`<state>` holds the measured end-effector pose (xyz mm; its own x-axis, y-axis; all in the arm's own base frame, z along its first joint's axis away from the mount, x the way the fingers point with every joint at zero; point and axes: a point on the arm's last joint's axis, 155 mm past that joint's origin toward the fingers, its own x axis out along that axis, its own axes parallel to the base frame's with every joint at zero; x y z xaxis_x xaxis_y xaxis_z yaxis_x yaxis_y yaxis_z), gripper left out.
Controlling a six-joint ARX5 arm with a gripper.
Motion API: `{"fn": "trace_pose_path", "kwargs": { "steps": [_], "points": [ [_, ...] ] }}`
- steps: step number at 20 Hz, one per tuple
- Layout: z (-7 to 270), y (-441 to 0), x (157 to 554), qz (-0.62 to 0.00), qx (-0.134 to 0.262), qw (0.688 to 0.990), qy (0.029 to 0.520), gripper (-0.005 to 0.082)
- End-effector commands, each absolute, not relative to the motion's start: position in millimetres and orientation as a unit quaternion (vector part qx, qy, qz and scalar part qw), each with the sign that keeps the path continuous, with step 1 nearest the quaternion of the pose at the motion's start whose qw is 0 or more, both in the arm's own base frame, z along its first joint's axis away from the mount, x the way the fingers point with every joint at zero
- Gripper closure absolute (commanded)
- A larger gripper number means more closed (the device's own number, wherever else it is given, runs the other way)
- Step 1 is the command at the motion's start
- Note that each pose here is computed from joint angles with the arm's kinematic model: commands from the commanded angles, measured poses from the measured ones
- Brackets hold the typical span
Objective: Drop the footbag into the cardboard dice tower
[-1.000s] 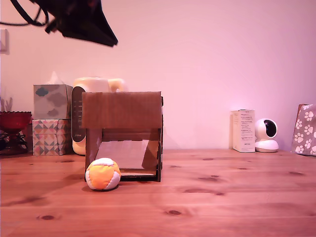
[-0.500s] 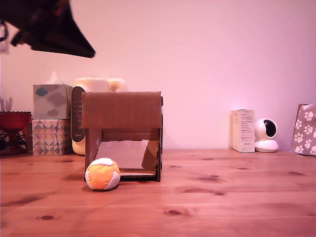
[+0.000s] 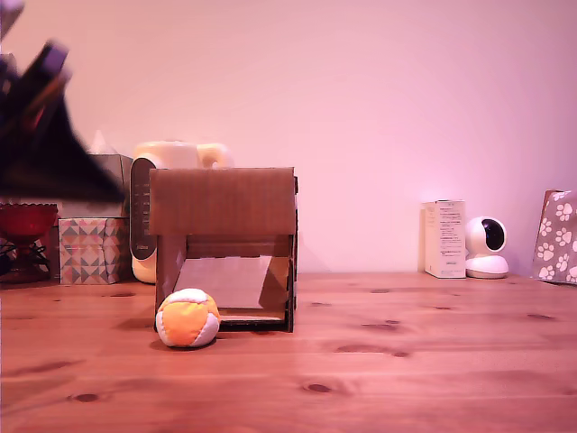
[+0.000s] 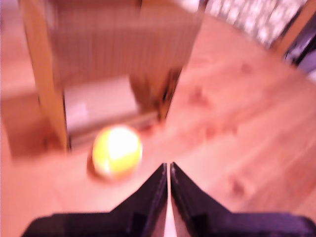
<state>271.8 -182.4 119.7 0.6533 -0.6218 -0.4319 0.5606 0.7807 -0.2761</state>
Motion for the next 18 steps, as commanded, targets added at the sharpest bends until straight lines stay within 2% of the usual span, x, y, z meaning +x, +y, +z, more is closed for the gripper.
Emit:
{"fn": "trace_pose_path", "kwargs": {
  "steps": [1,9,14,15,16,18],
  "points": [
    [108,-178,268,-0.317,-0.060,0.906,0.275,0.0793],
    [81,-175,262,-0.307,-0.054,0.893,0.323,0.0792],
    [67,-180,272,-0.306,-0.053,0.891,0.332,0.0728],
    [65,-181,275,-0.306,-0.054,0.892,0.329,0.0654],
    [64,-183,278,-0.307,-0.055,0.892,0.327,0.0481],
    [62,-185,284,-0.308,-0.055,0.895,0.319,0.0063]
  ]
}}
